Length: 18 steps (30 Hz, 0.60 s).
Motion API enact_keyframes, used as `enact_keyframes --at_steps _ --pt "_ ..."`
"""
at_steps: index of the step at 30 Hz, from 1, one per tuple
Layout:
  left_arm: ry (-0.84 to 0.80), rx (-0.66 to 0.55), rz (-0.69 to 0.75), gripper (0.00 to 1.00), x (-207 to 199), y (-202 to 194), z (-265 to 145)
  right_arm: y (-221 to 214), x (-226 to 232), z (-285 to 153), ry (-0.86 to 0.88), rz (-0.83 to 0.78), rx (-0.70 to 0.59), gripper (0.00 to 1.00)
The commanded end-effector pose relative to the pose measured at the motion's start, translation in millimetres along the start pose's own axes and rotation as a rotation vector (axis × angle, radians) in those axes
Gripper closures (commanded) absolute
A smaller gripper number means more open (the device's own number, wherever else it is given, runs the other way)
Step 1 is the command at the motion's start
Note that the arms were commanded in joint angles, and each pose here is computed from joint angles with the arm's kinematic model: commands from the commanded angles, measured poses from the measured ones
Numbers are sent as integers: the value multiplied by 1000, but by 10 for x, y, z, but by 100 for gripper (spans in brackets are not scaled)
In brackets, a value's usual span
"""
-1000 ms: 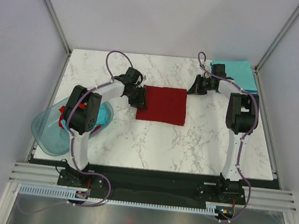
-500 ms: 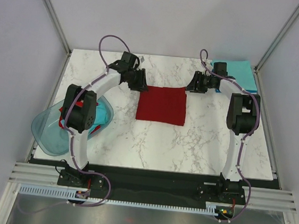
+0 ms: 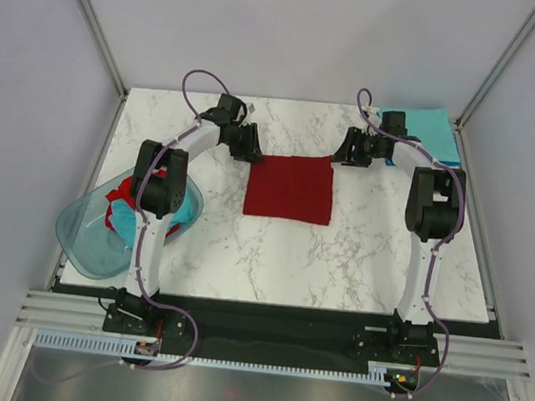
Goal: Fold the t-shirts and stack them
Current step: Fold the tshirt
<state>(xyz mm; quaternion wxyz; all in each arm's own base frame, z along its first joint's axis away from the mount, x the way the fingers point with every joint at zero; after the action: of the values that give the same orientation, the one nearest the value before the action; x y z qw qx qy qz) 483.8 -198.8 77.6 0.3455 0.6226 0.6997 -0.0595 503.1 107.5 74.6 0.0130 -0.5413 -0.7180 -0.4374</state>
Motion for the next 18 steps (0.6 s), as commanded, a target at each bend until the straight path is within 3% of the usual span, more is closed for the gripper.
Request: enact_keyframes --at_steps 1,18 --pt "-35 -26 44 59 -118 119 -43 329 55 -168 -52 -81 -92 40" --pt "-22 -13 39 59 -37 101 65 383 271 -229 49 -113 -120 37"
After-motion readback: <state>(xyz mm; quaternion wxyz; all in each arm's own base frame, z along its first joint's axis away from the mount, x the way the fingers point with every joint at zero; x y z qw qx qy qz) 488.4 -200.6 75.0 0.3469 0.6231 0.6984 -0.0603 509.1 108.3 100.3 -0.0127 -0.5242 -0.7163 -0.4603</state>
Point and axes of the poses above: each gripper's point midway between its finger pads, its own z axis out along the fingers, its own x axis along the line the jaws close on, y = z × x, the point moved 5 cm from there along -z, back along the fingers, and after that the axes turned 8 degrees about -z, right-handed, at the moved point
